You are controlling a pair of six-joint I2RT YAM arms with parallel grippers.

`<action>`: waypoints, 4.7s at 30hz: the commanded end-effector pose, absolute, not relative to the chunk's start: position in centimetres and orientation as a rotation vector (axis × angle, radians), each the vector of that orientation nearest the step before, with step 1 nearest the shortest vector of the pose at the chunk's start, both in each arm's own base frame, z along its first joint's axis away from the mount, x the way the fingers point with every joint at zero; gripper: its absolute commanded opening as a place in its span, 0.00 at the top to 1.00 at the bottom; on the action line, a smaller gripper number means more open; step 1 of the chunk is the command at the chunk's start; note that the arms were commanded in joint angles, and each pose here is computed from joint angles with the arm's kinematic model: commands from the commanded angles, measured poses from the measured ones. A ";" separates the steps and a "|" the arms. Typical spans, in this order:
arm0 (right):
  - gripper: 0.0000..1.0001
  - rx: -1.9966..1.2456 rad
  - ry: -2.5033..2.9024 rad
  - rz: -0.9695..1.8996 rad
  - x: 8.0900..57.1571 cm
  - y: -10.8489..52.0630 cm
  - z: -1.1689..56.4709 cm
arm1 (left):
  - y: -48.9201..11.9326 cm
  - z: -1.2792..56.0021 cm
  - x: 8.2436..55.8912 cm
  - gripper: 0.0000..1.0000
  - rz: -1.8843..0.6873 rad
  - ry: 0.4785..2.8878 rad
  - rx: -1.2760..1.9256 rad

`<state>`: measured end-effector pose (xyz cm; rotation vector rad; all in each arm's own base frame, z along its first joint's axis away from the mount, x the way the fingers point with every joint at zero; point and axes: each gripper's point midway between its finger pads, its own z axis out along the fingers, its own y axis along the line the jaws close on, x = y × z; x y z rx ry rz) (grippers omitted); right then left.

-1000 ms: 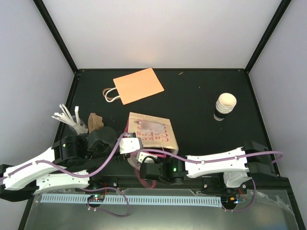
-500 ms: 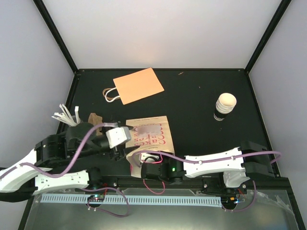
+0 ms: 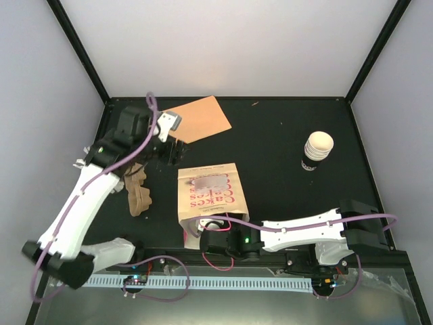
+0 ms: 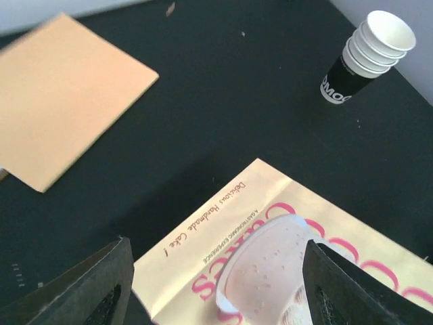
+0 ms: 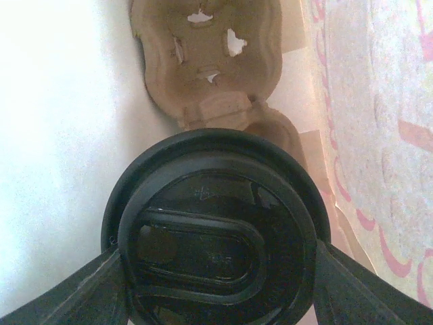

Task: Pack the takeout coffee

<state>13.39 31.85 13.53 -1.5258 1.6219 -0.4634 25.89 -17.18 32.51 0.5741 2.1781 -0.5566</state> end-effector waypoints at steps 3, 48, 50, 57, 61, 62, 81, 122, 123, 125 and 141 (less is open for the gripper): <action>0.52 -1.460 1.586 -0.429 13.9 32.4 15.1 | -19.9 30.0 30.9 0.31 -0.818 2.354 0.551; 0.55 -1.559 1.599 -0.414 13.4 32.1 12.7 | -26.2 3.7 36.6 0.90 -1.180 2.992 0.476; 0.55 -1.555 1.595 -0.412 13.4 32.3 12.9 | -26.3 3.3 36.3 0.89 -1.205 2.999 0.475; 0.55 -1.502 1.588 -0.370 14.1 32.9 15.3 | -26.6 2.6 34.9 0.89 -1.273 3.007 0.500; 0.55 -1.499 1.580 -0.368 14.3 33.2 15.8 | -26.7 2.1 33.7 0.89 -1.307 3.022 0.512; 0.55 -1.521 1.585 -0.344 14.0 33.4 15.6 | -26.8 2.0 33.3 0.89 -1.317 3.026 0.518; 0.54 -1.553 1.531 -0.479 14.8 33.4 12.1 | -27.7 0.8 30.7 0.88 -1.492 3.011 0.511; 0.55 -1.522 1.639 -0.446 15.0 30.3 13.9 | -29.6 1.3 27.7 0.88 -1.619 3.000 0.534; 0.55 -1.523 1.639 -0.445 15.0 30.3 13.7 | -29.7 1.3 27.7 0.88 -1.622 2.997 0.540; 0.55 -1.550 1.653 -0.418 14.7 30.6 13.2 | -29.9 1.2 27.6 0.88 -1.633 2.994 0.551; 0.59 -1.518 1.795 -0.387 14.1 31.2 10.6 | -31.6 1.1 27.0 0.87 -1.798 2.913 0.619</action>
